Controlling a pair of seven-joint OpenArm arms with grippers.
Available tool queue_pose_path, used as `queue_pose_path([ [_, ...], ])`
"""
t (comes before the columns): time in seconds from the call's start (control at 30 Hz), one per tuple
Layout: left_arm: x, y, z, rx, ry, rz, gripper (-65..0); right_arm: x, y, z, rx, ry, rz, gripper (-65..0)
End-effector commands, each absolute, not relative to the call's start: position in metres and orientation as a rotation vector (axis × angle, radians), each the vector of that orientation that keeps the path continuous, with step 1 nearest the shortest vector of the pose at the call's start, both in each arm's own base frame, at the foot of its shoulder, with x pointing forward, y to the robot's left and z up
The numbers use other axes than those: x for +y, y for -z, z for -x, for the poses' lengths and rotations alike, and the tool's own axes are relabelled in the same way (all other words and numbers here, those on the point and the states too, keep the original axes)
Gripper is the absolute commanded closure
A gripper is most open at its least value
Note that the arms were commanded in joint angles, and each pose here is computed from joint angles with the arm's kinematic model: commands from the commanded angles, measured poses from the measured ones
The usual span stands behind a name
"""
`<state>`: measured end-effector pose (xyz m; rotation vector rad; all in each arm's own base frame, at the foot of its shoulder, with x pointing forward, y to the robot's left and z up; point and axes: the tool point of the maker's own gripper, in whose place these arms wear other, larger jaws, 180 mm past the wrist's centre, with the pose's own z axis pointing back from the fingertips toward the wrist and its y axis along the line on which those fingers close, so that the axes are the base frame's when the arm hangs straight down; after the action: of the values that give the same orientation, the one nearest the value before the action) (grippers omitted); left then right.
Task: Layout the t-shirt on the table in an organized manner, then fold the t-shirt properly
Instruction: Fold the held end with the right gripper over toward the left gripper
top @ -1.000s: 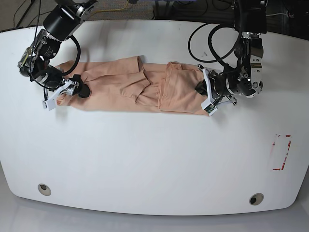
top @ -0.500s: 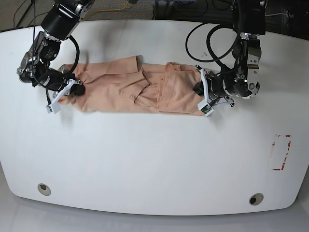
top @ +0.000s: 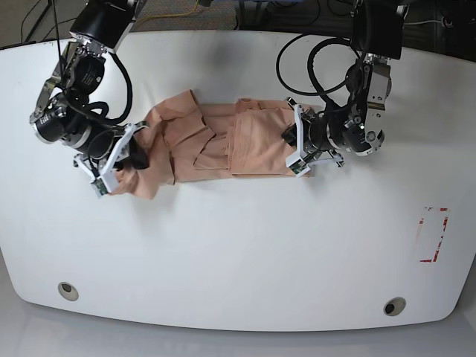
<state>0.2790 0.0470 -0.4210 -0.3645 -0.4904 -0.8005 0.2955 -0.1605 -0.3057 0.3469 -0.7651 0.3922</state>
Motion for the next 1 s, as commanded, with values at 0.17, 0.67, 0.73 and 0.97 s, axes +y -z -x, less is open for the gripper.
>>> queue_pose_path([
  [0.17, 0.036, 0.42, -0.281, -0.469, 0.819, 0.356, -4.2, -0.108, 0.288, -0.302, -0.837, -0.465, -0.45, -4.4],
  [0.67, 0.007, 0.413, -0.281, -0.498, 0.805, 0.418, -4.2, -0.053, 0.281, -0.302, -0.864, -0.46, -0.598, -4.6],
  [0.73, 0.004, 0.412, -0.282, -0.504, 0.802, 0.426, -4.2, -0.052, 0.282, -0.301, -0.861, -0.46, -0.599, -4.8],
  [0.97, 0.003, 0.411, -0.283, -0.506, 0.802, 0.427, -4.2, -0.053, 0.291, -0.293, -0.831, -0.452, -0.604, -4.8],
])
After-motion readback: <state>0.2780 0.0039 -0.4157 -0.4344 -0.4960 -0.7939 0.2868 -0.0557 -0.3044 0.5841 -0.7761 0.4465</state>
